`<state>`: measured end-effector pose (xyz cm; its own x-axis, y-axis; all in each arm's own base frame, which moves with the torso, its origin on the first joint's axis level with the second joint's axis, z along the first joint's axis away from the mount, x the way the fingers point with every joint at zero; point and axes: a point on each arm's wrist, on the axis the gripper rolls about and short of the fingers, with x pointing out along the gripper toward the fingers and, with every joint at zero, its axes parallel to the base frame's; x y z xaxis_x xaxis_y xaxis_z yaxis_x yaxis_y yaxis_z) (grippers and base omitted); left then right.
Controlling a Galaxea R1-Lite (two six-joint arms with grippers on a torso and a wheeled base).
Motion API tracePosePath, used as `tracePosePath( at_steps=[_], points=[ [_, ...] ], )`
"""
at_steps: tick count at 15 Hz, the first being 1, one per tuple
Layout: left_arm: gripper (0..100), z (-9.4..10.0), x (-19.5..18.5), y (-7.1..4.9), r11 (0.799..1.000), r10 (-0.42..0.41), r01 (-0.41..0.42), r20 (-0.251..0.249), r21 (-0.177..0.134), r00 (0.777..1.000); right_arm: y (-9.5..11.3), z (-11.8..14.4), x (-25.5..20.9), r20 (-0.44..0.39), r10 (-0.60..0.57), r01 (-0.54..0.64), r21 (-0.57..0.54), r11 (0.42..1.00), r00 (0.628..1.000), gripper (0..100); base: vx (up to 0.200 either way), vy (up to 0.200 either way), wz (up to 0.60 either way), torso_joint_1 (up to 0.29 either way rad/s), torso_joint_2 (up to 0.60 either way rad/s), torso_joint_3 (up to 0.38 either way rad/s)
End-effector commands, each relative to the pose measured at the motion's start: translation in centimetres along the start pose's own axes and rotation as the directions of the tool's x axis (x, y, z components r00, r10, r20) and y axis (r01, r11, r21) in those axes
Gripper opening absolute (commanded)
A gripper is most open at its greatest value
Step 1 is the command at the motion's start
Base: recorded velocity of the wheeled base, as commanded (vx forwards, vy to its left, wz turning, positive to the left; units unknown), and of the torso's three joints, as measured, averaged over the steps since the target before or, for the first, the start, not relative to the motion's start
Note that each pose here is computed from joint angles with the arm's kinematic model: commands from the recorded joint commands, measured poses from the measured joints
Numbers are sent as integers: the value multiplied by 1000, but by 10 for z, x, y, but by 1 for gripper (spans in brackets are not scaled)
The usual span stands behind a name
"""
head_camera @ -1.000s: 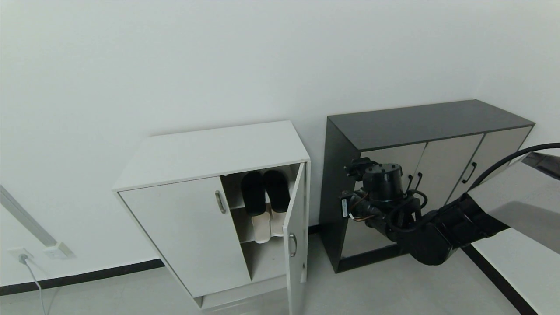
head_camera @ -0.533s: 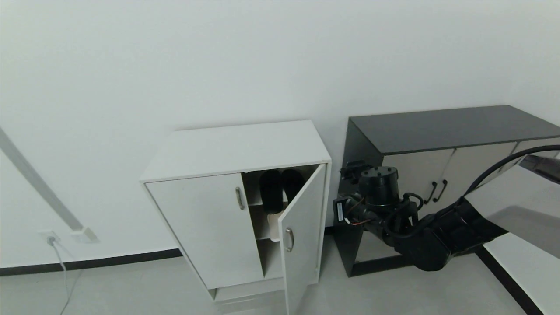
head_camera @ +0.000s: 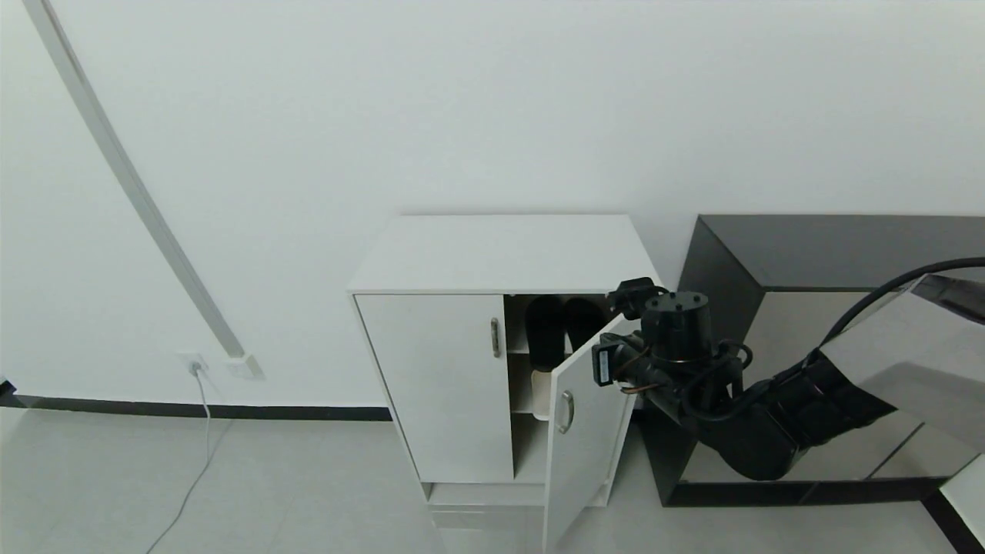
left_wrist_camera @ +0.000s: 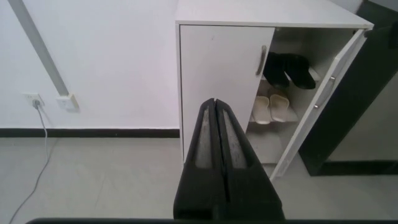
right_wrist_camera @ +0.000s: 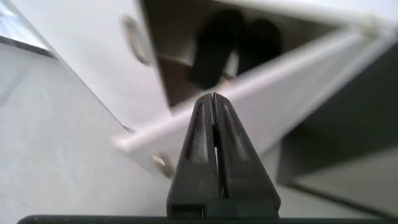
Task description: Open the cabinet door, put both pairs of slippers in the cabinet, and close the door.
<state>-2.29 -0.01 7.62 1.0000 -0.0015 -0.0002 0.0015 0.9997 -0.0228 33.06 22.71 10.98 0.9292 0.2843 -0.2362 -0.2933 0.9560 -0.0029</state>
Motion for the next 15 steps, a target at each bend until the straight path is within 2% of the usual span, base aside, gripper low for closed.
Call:
tracePosePath(
  at_steps=[1, 4, 7, 13, 15],
  points=[
    [0, 0, 0, 0, 1000, 0, 0, 0, 0, 1000, 0, 0, -4, -2, 5, -5, -2, 1000, 1000, 0, 0, 0, 0, 0, 0, 0],
    [0, 0, 0, 0, 1000, 1, -1, 0, 0, 1000, -6, -6, -23, -41, 17, -17, -13, 1000, 999, 0, 0, 0, 0, 0, 0, 0],
    [0, 0, 0, 0, 1000, 0, 0, 0, 1, 1000, -10, -25, -44, -95, 86, -88, -17, 996, 992, 0, 0, 0, 0, 0, 0, 0],
    [0, 0, 0, 0, 1000, 1, -1, 0, 3, 1000, -18, -58, -64, -136, 111, -115, -23, 993, 984, 0, 200, 0, 0, 0, -2, 5],
    [0, 0, 0, 0, 1000, 0, 0, 0, 1, 1000, -14, -61, -66, -145, 124, -129, -28, 991, 982, 0, 0, 0, 0, 0, 0, 0]
  ],
)
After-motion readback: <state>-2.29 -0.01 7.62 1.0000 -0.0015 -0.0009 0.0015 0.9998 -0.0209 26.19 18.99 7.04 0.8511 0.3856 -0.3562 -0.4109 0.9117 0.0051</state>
